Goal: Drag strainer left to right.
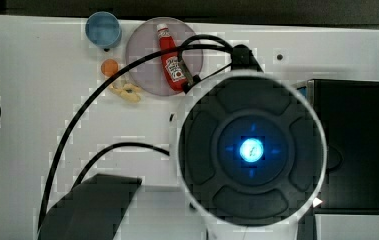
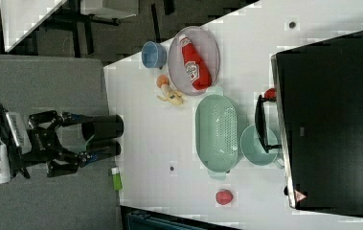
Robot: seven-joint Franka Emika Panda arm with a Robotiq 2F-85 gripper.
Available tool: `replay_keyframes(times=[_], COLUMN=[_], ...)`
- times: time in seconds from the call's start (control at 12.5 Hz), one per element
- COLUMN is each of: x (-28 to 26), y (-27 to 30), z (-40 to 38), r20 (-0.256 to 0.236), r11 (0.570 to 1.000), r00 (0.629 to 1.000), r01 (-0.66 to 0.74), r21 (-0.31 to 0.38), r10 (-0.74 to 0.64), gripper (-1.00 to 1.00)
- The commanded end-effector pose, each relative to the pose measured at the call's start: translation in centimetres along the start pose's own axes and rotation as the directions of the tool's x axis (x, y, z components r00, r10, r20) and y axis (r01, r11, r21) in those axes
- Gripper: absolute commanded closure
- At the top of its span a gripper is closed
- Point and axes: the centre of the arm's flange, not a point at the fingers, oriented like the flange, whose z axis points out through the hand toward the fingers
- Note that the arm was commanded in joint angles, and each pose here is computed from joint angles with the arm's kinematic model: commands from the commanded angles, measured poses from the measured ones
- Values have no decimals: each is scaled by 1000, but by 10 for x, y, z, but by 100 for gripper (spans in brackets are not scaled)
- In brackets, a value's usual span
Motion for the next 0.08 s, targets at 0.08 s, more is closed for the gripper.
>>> replay_keyframes(times=[0.08], x=[16], y=[6], z=[32], r20=[47], r11=[996], r00=[997], r01=[56], r21=[-72], r10=[-53], gripper=[-100])
